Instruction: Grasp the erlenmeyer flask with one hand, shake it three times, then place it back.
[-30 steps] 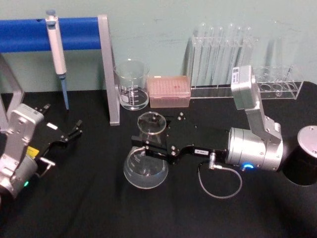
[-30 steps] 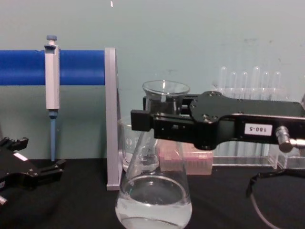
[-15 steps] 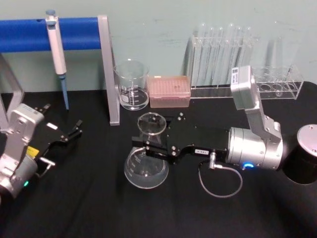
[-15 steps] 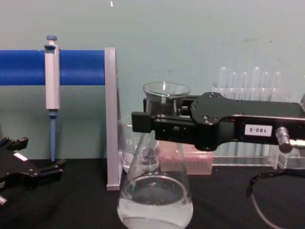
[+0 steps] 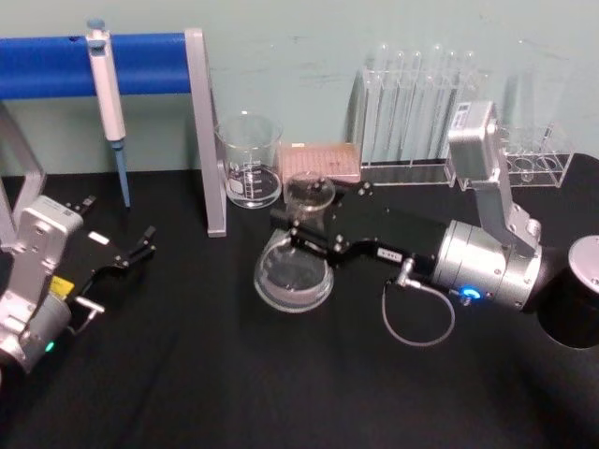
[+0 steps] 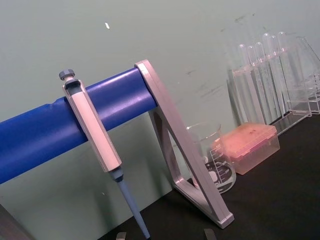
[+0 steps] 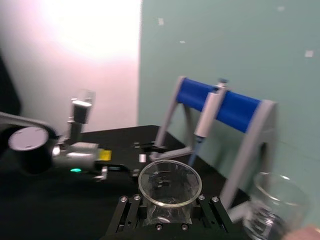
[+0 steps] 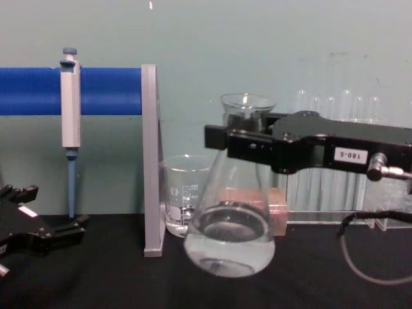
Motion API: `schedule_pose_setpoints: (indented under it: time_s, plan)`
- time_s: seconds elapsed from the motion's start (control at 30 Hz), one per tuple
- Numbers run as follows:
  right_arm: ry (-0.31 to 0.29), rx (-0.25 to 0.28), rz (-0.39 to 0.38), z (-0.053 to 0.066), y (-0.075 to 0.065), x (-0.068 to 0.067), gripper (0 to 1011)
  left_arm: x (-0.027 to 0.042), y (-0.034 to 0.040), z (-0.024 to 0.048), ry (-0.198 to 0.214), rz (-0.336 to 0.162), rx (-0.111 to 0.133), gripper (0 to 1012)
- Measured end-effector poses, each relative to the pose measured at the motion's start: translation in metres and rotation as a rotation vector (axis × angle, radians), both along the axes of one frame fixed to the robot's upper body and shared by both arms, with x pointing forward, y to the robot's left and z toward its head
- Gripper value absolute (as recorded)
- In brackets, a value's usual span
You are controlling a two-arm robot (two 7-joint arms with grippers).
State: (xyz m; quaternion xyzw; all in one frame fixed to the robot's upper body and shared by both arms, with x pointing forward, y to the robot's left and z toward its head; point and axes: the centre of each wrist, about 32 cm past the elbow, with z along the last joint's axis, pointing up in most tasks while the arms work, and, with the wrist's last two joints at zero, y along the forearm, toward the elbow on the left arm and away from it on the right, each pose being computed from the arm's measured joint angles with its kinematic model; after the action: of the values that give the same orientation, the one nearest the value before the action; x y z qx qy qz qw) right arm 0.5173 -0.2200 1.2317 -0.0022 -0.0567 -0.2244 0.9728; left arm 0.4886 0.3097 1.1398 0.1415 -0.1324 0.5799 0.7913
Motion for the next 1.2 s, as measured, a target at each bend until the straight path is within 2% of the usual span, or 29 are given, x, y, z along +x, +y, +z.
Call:
schedule_pose_setpoints:
  time_s: [0.3, 0.57, 0.97, 1.2]
  plan:
    - [-0.008, 0.019, -0.189, -0.001, -0.005, -0.002, 449, 0.0000, 0.0000, 0.0000, 0.000, 0.000, 0.000, 1001]
    - [-0.012, 0.009, -0.362, -0.002, -0.009, -0.005, 449, 0.0000, 0.0000, 0.0000, 0.000, 0.000, 0.000, 1001]
    - [-0.004, 0.018, -0.560, -0.005, -0.015, -0.008, 449, 0.0000, 0.0000, 0.0000, 0.000, 0.000, 0.000, 1001]
    - [0.003, 0.021, -0.642, -0.006, -0.019, -0.008, 449, 0.0000, 0.0000, 0.0000, 0.000, 0.000, 0.000, 1001]
